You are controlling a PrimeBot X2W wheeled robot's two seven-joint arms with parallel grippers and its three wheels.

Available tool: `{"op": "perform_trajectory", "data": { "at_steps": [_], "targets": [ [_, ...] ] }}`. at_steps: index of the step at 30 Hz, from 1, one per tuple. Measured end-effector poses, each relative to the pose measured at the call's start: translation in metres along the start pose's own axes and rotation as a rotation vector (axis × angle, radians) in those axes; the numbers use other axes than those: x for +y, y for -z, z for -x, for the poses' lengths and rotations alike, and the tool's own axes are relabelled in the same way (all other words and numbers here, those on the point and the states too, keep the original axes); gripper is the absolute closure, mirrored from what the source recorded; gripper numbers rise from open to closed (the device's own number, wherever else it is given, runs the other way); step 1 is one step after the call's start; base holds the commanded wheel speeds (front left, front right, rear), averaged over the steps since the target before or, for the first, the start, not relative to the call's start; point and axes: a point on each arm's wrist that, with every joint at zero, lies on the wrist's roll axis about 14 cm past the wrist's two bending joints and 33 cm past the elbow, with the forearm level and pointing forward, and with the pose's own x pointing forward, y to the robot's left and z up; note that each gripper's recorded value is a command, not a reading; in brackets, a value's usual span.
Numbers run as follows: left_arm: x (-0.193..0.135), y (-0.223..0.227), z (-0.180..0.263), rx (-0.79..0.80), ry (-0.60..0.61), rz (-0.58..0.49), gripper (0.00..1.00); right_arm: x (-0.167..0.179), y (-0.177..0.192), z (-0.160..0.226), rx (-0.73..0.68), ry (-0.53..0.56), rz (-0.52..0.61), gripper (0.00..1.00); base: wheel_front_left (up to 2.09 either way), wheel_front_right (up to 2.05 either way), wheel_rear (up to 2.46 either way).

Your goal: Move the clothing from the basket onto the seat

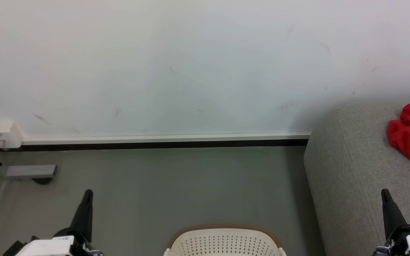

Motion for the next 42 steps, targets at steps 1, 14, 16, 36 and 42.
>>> {"op": "perform_trajectory", "data": {
  "at_steps": [1,14,16,36,42],
  "targets": [
    [0.0000,0.0000,0.0000,0.000,0.000,0.000,1.00,0.0000,0.0000,0.0000,0.000,0.000,0.000,1.00,0.00,0.00,0.00],
    [-0.0001,0.0000,0.0000,0.000,0.000,0.000,1.00,0.0000,0.0000,0.0000,0.000,0.000,0.000,1.00,0.00,0.00,0.00],
    [-0.0001,0.0000,0.0000,0.000,0.000,0.000,1.00,0.0000,-0.0001,0.0000,0.000,0.000,0.000,1.00,0.00,0.00,0.00],
    [-0.0001,0.0000,0.0000,0.000,0.000,0.000,1.00,0.0001,-0.0001,0.0000,0.000,0.000,0.000,1.00,0.00,0.00,0.00],
    [0.0000,0.0000,0.0000,0.000,0.000,0.000,1.00,0.0000,-0.0001,0.0000,0.000,0.000,0.000,1.00,0.00,0.00,0.00]
  ]
}}
